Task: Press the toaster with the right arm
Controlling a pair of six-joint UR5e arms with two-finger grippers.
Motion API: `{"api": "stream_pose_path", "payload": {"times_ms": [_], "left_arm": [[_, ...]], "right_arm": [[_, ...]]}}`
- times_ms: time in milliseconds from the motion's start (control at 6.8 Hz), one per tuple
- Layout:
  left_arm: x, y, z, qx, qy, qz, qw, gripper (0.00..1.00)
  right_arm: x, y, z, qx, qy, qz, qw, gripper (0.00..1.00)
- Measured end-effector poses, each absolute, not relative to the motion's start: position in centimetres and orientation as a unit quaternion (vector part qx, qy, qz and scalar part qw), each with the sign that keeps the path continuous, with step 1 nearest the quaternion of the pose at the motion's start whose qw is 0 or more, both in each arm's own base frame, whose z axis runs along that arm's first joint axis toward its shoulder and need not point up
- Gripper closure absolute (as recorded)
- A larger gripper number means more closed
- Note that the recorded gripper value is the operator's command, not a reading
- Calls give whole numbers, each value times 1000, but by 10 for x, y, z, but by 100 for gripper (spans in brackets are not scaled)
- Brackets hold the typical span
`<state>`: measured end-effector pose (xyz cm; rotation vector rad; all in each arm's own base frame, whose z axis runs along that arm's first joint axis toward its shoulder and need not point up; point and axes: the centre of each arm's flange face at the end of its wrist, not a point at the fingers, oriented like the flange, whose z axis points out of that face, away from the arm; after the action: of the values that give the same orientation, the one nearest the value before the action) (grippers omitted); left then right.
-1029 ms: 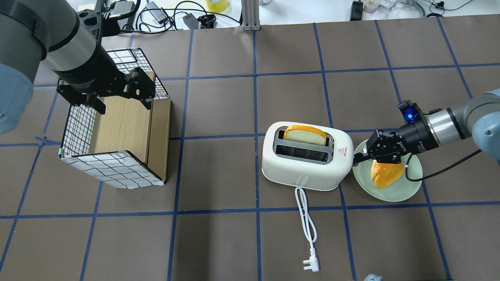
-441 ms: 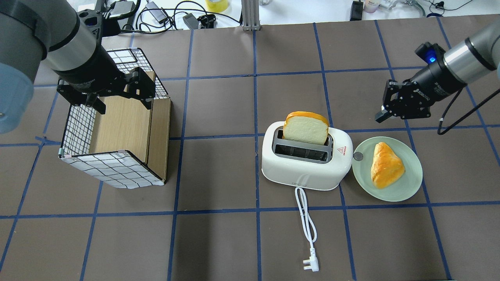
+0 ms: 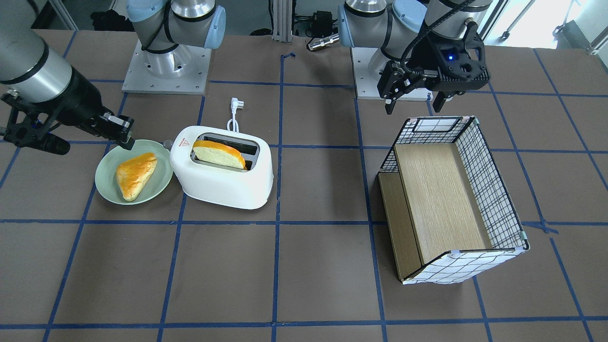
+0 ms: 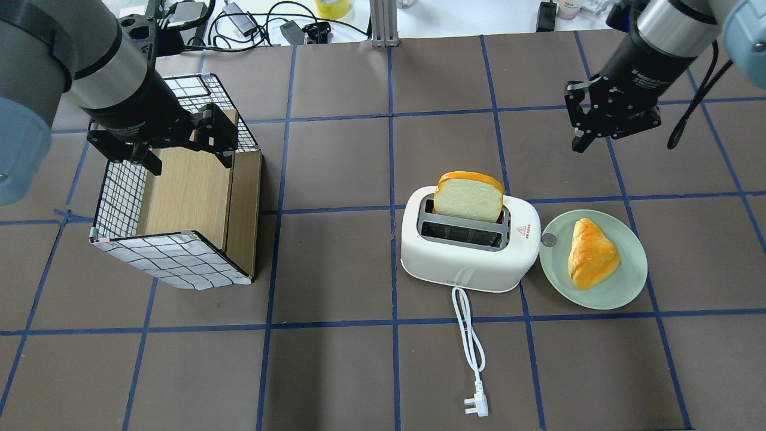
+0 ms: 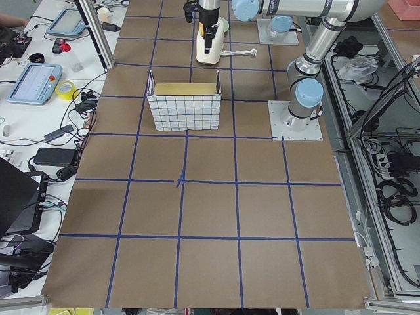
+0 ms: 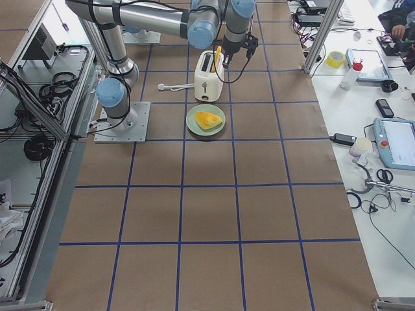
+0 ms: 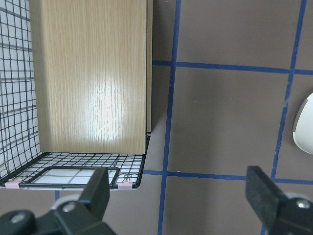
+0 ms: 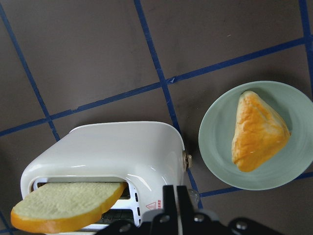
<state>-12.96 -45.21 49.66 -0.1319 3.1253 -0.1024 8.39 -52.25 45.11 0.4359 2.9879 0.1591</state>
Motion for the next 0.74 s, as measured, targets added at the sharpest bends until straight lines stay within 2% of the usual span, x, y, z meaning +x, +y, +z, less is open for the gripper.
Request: {"api": "stream_pose_path", "payload": {"times_ms": [294,441,735], "left_arm": [[-130,-452,497,-42,999,-33,6,0],[-130,-452,497,-42,999,-33,6,0],[-130,-452,497,-42,999,-33,6,0]], "right_arm": [[123,-519,465,144,989,14,3,5],[129,-519,470,140,990,-4,-18,0],[136,-524,494,130,990,-42,-18,0]]}}
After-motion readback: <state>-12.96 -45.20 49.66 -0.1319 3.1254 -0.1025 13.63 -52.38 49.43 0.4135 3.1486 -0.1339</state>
